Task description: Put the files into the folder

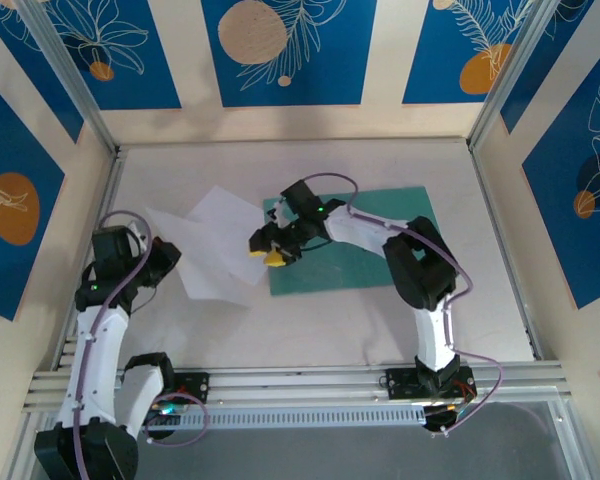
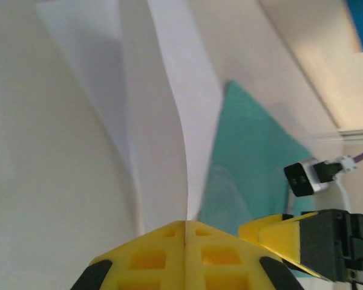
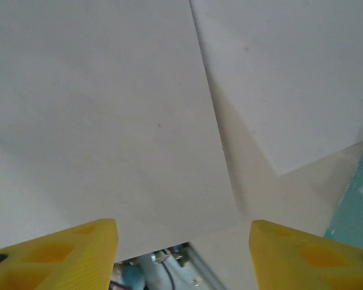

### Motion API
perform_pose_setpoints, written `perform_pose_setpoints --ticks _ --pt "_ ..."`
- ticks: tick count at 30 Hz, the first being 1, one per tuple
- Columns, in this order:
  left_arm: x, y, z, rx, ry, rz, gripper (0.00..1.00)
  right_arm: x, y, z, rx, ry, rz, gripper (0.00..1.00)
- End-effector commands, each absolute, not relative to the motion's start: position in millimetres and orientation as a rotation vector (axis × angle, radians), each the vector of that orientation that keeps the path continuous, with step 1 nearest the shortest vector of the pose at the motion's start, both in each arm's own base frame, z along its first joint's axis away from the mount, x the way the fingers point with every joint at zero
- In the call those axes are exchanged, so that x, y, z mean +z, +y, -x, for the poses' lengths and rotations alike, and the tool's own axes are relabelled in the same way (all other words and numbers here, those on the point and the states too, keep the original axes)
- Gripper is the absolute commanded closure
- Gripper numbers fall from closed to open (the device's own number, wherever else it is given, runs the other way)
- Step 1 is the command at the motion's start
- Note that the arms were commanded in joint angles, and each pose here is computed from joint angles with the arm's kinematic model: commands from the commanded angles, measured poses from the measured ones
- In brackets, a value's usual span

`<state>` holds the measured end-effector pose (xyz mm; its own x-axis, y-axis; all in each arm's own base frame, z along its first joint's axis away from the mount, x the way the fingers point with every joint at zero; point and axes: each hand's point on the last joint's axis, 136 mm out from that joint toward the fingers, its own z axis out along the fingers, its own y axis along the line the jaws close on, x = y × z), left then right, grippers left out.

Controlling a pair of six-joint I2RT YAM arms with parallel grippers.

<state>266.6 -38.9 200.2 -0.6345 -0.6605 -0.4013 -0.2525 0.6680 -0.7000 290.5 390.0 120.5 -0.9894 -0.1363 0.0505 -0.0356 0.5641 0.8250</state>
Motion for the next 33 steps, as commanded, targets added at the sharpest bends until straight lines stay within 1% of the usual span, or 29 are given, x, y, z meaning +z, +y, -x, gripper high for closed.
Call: perform_pose_setpoints --ticks 1,8,13,16,22,31,33 --pt "241.7 -58.4 -266.5 -0.941 2.195 0.583 0.99 164.8 381.6 -287.5 -1.625 -2.564 -0.19 0.38" --pt "324.6 -89.6 -272.1 -1.127 2.099 0.35 0.99 209.5 350.9 -281.2 -1.87 -2.462 -0.214 0.36" --pt "380.3 -113.9 -266.6 -1.233 2.005 0.177 0.99 237.3 333.7 -273.2 -2.062 -2.373 -0.285 0.32" --pt "404.8 -127.2 -261.5 -1.295 1.958 0.102 0.99 245.2 323.6 -268.4 -2.132 -2.361 -0.313 0.3" --pt "440.3 -158.1 -249.9 -1.449 1.875 -0.063 0.99 260.7 312.7 -253.1 -2.236 -2.358 -0.407 0.27" --pt "466.2 -181.0 -231.7 -1.557 1.82 -0.221 0.99 286.0 294.2 -227.3 -2.426 -2.368 -0.594 0.21" --pt "471.4 -184.5 -226.1 -1.583 1.798 -0.262 0.99 290.5 291.6 -222.7 -2.451 -2.369 -0.634 0.21"
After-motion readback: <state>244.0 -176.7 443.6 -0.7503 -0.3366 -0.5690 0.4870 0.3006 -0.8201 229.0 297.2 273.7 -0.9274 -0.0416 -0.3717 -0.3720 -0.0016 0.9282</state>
